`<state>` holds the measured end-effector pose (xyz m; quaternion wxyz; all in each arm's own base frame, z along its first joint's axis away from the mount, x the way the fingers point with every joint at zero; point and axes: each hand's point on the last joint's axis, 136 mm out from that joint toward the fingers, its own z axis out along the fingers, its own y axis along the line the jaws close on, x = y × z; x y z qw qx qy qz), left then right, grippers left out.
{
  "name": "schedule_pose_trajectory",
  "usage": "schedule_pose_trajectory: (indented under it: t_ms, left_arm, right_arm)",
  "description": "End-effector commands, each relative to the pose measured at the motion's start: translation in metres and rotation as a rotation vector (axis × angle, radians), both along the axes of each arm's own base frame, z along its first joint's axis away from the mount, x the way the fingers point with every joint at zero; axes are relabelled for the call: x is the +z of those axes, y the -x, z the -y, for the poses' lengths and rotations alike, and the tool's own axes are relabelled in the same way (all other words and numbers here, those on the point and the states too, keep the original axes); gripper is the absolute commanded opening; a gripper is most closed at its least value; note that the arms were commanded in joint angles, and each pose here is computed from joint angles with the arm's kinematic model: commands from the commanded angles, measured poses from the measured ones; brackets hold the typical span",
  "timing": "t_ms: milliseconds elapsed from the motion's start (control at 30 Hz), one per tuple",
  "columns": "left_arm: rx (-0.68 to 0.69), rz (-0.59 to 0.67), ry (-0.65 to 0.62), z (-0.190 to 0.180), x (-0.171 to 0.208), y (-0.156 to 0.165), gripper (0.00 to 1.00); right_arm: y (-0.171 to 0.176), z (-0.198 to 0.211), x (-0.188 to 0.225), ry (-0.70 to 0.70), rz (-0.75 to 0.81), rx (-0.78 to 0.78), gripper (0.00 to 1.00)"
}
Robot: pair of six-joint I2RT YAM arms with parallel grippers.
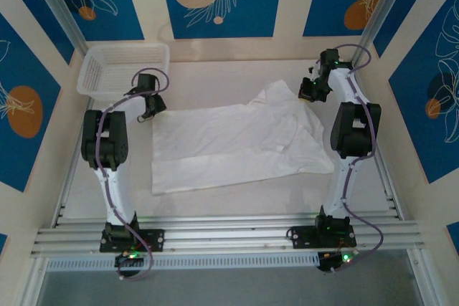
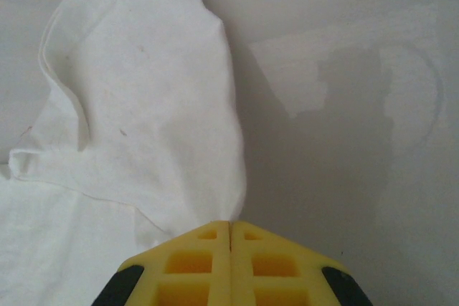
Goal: Fold the inside-out t-shirt
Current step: Fold the T-shirt at the center of the table.
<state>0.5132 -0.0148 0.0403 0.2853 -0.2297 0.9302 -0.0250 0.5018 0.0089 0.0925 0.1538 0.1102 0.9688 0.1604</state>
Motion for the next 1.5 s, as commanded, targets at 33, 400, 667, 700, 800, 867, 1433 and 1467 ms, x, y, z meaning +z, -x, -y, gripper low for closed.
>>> schedule_pose_trajectory:
  t_ms: [33,400,667,700,800,867,1433,1467]
  left_arm:
    - [-0.027,-0.212,0.028,0.001,-0.042,0.028,0.43]
    - [-0.149,0.091,0.053,0.018,0.031,0.000,0.56]
    - [-0.144,0.183,0.044,0.016,0.053,0.001,0.60]
    - [-0.124,0.167,0.058,0.015,0.046,0.006,0.60]
    - [-0.076,0.151,0.140,0.017,0.026,0.016,0.59]
    - [-0.038,0.167,0.214,0.018,0.018,0.019,0.60]
    - [0.036,0.089,0.206,-0.005,-0.014,0.012,0.60]
    - [0.034,0.077,0.205,-0.005,-0.018,0.012,0.59]
  right_arm:
    - [-0.003,-0.001,0.025,-0.034,0.035,-0.013,0.00]
    - [-0.006,0.000,0.027,-0.050,0.047,-0.017,0.00]
    - [-0.006,0.002,0.030,-0.063,0.051,-0.022,0.00]
    - [-0.006,0.002,0.031,-0.065,0.053,-0.023,0.00]
    - [-0.005,0.001,0.031,-0.072,0.053,-0.021,0.00]
    - [-0.005,0.002,0.031,-0.069,0.052,-0.021,0.00]
    - [-0.004,-0.001,0.033,-0.093,0.052,-0.027,0.00]
    - [-0.004,-0.001,0.033,-0.091,0.051,-0.025,0.00]
